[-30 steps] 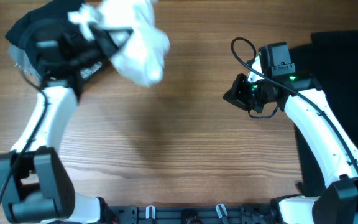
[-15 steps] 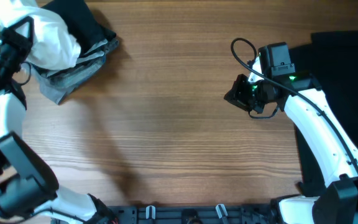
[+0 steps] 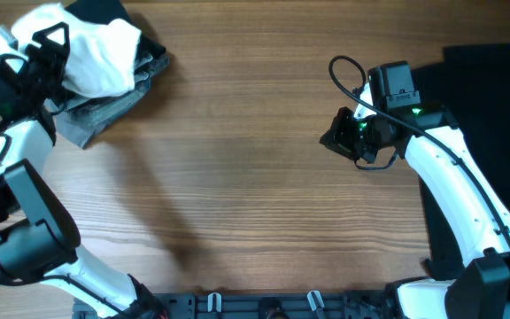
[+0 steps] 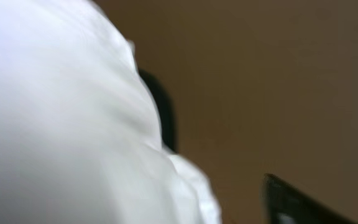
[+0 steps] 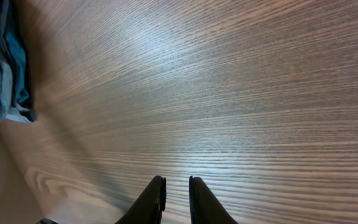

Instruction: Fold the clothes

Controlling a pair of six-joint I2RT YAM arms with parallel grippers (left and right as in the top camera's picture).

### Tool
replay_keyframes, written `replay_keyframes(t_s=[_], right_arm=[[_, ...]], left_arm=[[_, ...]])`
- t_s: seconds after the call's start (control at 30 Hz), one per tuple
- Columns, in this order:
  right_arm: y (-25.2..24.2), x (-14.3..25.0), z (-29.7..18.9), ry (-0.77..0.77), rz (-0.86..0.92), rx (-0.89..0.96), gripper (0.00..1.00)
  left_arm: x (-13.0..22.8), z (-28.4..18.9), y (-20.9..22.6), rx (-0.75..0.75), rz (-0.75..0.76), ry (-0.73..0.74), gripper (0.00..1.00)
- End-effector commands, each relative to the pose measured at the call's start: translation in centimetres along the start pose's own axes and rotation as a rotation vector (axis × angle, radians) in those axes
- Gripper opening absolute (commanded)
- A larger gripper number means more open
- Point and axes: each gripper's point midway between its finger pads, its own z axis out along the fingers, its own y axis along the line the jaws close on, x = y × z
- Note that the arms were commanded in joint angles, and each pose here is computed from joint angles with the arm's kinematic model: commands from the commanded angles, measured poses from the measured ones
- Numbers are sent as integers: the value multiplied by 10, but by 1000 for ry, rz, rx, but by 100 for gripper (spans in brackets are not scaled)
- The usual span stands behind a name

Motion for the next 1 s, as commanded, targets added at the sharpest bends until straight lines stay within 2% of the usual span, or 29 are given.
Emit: replay_keyframes(t_s=[0.0, 0.07, 0.13, 0.2, 0.27, 0.37, 0.47, 0.53, 0.63, 0.67, 0.73, 0.77, 0.83, 0.97], right_arm=[[-2, -3, -3, -18, -16, 11, 18], [-2, -3, -3, -18, -16, 10, 17], [-2, -3, -3, -18, -16, 10, 18], [-2, -3, -3, -17, -16, 9, 18], [-2, -2, -3, -16, -17, 8, 17], [0, -4, -4, -25, -43, 2, 17], [5, -13, -20, -104, -106, 7, 17], [14, -23, -58, -269, -208, 27, 18], [29, -24, -117, -466, -349, 26, 22], [37, -19, -143, -544, -419, 14, 25], [47, -5, -178, -654, -543, -15, 39], [51, 4, -197, -711, -597, -29, 61], [55, 25, -229, -807, -653, -63, 100], [50, 49, -250, -862, -666, -90, 100]], left_arm=[[-11, -16, 41, -140, 23, 0, 100], [6, -41, 78, -283, -116, 87, 100], [17, -69, 89, -358, -171, 156, 100], [21, -90, 82, -385, -171, 190, 100], [18, -122, 53, -400, -120, 205, 100], [10, -161, -7, -366, 68, 204, 100], [10, -185, -72, -274, 310, 195, 100], [33, -194, -143, -81, 562, 260, 100], [75, -202, -205, 54, 795, 375, 100], [92, -206, -222, 76, 856, 418, 100], [122, -215, -244, 58, 957, 484, 100], [135, -219, -250, 52, 994, 513, 100], [163, -229, -248, -36, 1059, 567, 100], [188, -240, -231, -156, 1142, 657, 100]])
